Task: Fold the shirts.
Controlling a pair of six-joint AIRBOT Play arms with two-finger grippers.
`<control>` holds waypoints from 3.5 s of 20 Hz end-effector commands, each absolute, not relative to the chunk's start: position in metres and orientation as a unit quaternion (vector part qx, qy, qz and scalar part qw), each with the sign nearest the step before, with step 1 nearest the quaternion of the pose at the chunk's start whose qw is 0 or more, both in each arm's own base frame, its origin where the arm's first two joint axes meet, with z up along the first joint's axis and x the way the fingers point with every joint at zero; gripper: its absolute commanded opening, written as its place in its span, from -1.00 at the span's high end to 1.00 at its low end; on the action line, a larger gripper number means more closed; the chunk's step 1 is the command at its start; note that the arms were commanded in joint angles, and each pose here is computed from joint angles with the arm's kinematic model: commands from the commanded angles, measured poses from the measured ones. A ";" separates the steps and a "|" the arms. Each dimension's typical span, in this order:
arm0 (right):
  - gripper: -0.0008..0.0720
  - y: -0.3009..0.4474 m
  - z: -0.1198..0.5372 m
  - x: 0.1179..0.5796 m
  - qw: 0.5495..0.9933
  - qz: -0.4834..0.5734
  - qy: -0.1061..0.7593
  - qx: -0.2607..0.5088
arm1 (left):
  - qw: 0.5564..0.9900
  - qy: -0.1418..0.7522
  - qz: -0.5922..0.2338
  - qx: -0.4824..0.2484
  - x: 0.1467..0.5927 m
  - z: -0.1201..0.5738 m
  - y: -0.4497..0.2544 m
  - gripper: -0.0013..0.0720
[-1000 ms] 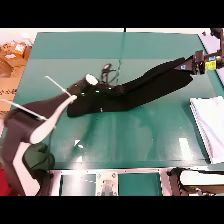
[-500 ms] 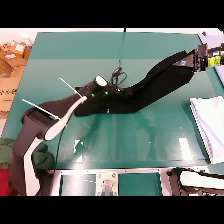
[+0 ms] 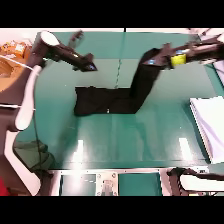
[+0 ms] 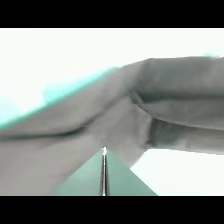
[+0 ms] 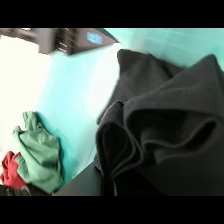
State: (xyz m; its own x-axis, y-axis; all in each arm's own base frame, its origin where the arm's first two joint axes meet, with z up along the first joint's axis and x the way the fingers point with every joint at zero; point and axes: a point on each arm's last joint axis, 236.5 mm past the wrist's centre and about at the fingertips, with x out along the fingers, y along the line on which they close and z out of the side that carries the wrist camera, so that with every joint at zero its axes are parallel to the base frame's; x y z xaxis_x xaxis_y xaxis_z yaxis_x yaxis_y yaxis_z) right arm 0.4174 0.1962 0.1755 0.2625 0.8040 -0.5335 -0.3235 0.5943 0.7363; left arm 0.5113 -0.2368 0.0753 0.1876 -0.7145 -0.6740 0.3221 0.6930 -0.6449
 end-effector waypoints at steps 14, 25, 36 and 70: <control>-0.30 0.459 -0.023 0.443 0.757 0.344 0.474 0.290 | 0.788 0.524 -0.265 -0.185 0.513 0.116 -0.086 0.91; 0.57 0.161 -0.020 0.478 0.706 0.260 0.579 0.315 | 0.802 0.526 -0.234 -0.161 0.519 0.107 -0.070 0.91; -0.43 0.209 -0.098 0.433 0.676 0.235 0.622 0.317 | 0.816 0.524 -0.200 -0.139 0.527 0.099 -0.053 0.91; 0.94 -0.276 0.182 0.315 0.791 -0.103 0.312 0.516 | 0.801 0.545 -0.203 -0.142 0.516 0.096 -0.055 0.91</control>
State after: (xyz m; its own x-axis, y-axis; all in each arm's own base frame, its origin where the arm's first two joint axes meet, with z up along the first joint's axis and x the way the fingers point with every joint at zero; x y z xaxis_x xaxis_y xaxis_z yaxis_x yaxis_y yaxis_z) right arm 0.3396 -0.2768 0.1866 0.8082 0.1225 -0.5760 0.4475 0.5080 0.7360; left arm 0.5187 -0.0546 0.0961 0.3346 -0.4787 -0.8117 0.1696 0.8779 -0.4478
